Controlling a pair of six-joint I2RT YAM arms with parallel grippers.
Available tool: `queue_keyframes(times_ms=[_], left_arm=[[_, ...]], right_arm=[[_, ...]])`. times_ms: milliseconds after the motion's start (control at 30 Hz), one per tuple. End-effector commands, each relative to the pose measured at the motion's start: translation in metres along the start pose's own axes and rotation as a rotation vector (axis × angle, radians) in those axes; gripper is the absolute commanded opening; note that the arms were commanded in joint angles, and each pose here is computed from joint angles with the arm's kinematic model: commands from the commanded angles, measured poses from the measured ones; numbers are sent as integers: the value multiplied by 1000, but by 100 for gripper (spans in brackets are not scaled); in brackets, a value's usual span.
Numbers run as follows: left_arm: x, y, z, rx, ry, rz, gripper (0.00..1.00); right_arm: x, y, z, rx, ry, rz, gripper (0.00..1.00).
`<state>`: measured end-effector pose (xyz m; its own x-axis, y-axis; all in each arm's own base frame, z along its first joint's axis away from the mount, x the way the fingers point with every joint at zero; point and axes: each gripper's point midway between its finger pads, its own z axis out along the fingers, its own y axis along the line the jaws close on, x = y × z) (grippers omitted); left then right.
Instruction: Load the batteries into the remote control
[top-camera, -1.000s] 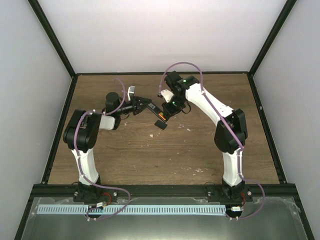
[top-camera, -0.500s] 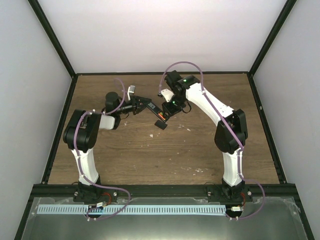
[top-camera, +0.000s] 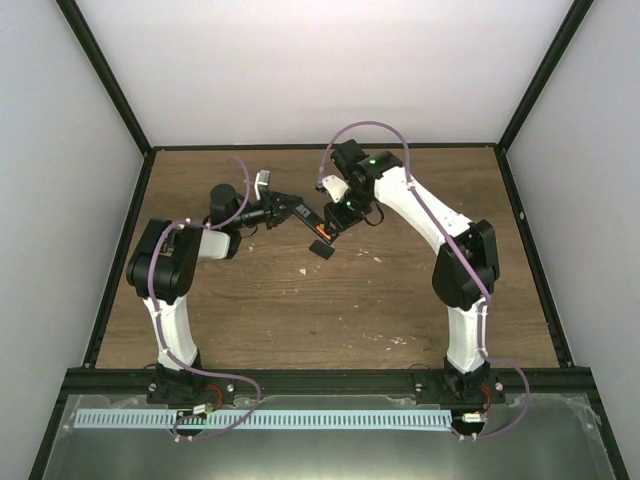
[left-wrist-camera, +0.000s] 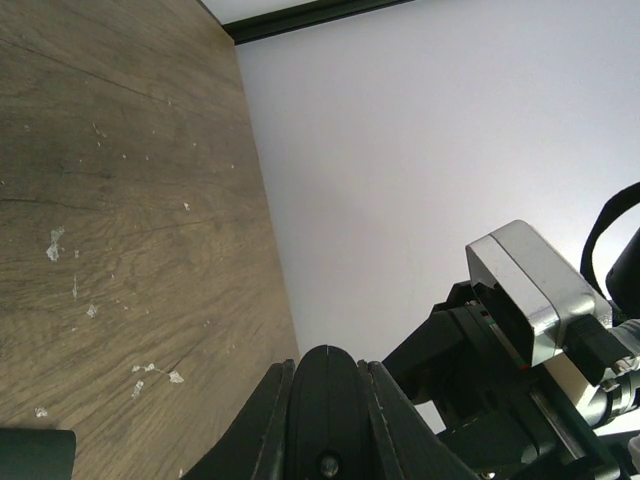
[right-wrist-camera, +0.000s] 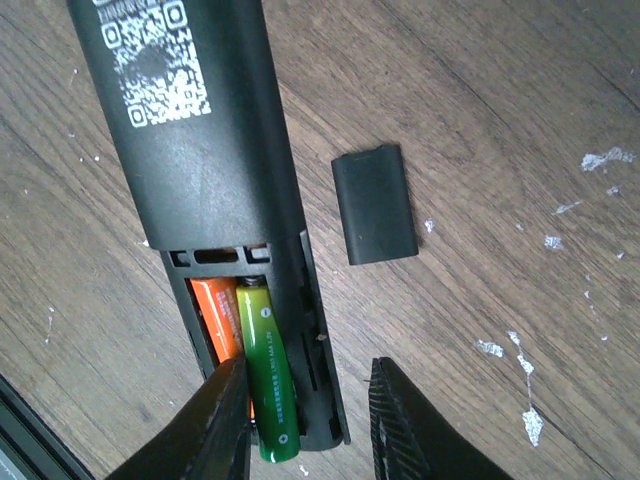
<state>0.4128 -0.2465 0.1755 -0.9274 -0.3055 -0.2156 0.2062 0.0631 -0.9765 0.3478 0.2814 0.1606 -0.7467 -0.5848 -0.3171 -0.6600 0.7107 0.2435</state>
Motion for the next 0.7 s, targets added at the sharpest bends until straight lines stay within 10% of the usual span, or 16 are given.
queue_keyframes(times_ms=[0,667], left_arm=[[8,-13,4,46,60,45,0],[3,-13,-3,45,52,45,0]], right_arm=[[-24,4,-19,7,-118,-38,27],[-49,20,-60,-21,-303,-59,36]])
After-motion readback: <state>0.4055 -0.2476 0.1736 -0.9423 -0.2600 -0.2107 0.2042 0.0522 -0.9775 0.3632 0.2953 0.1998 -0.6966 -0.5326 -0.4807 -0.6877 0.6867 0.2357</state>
